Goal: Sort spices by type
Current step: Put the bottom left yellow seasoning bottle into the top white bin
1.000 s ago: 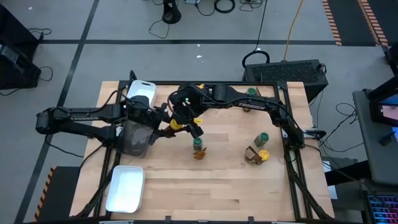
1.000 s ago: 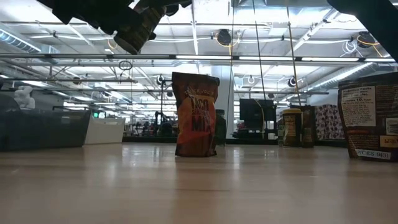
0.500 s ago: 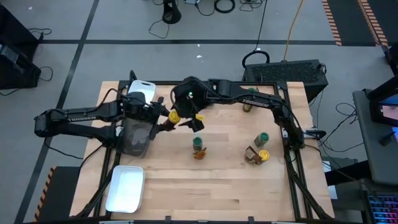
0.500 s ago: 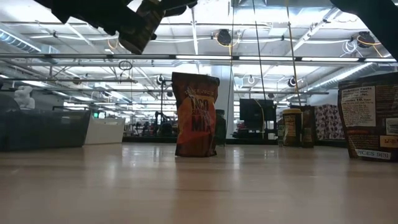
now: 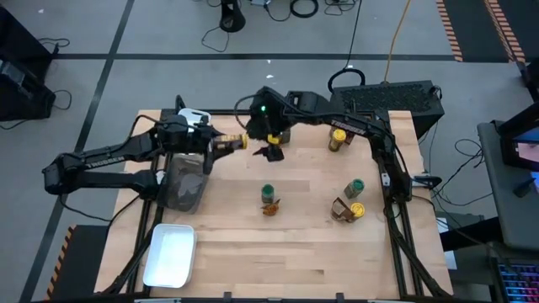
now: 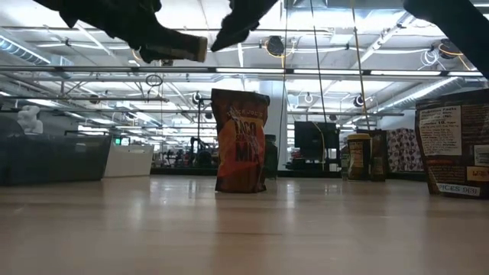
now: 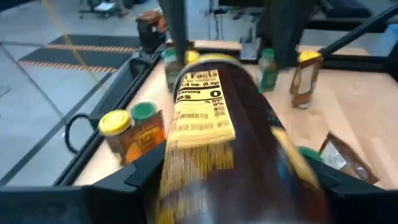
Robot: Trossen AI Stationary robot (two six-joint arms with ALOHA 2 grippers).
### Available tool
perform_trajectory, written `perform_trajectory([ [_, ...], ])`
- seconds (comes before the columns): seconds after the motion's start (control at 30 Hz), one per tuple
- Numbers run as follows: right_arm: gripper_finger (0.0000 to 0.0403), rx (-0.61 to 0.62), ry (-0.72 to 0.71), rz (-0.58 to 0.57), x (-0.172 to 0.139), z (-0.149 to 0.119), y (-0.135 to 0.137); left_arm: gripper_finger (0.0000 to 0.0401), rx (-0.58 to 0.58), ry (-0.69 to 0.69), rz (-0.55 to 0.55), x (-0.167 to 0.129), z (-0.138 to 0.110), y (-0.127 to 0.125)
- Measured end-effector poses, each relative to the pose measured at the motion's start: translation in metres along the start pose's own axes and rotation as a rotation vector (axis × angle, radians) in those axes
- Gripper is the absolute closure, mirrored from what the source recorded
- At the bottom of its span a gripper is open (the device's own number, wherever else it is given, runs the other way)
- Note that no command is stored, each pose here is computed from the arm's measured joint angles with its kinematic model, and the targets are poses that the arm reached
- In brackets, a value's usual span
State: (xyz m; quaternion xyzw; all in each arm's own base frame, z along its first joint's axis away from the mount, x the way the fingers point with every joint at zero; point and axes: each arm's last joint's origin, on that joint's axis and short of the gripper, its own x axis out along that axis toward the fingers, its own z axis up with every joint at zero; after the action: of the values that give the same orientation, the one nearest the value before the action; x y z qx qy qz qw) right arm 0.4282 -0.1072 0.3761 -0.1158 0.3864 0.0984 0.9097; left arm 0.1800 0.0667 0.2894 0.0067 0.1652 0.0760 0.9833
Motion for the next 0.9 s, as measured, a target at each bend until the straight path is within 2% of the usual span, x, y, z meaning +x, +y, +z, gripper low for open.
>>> perform_trajectory([
  [0.33,0.0073,0.077,-0.013,-0.062,-0.01,-0.014,-0.03,0.0169,0.026,-0.007,0.0,-0.005,0.001,0.001],
  [0.5,0.0075,0.099,-0.009,-0.002,-0.003,-0.018,-0.031,0.0169,0.065,-0.07,-0.007,-0.02,0.007,-0.002],
  [0.7,0.0088,0.135,0.004,0.087,0.015,-0.031,-0.03,0.0168,0.085,-0.165,-0.016,-0.046,-0.001,-0.01],
  [0.9,0.009,0.131,-0.067,0.09,0.052,-0.039,-0.027,0.0168,0.047,-0.318,-0.048,-0.063,-0.021,-0.017],
])
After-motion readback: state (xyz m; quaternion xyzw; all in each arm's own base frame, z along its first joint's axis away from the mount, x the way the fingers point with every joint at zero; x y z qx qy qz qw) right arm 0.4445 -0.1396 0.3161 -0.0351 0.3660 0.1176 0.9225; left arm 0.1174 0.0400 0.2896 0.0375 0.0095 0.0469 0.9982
